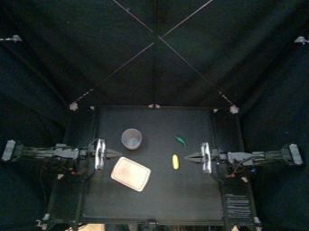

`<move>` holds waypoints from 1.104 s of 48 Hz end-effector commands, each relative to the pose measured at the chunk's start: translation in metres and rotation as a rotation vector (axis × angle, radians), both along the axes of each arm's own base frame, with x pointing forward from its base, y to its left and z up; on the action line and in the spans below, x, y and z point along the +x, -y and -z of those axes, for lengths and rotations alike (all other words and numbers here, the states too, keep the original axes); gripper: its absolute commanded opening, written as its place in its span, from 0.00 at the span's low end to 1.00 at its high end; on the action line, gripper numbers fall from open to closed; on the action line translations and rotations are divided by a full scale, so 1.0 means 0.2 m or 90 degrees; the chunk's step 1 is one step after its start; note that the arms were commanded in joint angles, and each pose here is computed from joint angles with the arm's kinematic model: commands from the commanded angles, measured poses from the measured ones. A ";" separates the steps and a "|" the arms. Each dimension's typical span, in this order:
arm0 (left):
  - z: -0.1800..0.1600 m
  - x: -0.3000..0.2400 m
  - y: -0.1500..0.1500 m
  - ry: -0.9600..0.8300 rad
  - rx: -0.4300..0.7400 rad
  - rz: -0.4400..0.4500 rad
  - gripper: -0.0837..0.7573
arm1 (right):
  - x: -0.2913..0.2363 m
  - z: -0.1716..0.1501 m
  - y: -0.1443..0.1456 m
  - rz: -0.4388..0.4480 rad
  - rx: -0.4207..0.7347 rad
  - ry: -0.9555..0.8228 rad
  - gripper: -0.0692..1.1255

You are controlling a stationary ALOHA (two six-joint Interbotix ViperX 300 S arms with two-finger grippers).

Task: Pick the corn then place it on the pink plate
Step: Pick the corn

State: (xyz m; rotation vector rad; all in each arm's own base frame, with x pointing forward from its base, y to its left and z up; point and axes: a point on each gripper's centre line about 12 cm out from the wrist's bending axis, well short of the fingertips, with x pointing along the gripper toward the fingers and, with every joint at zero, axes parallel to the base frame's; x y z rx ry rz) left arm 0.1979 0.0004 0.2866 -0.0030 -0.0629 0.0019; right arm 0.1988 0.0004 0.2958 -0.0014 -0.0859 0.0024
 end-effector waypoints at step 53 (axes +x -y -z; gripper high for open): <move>-0.06 -0.10 -0.05 0.015 0.018 -0.038 0.06 | 0.28 0.52 0.17 0.185 0.458 -0.364 0.64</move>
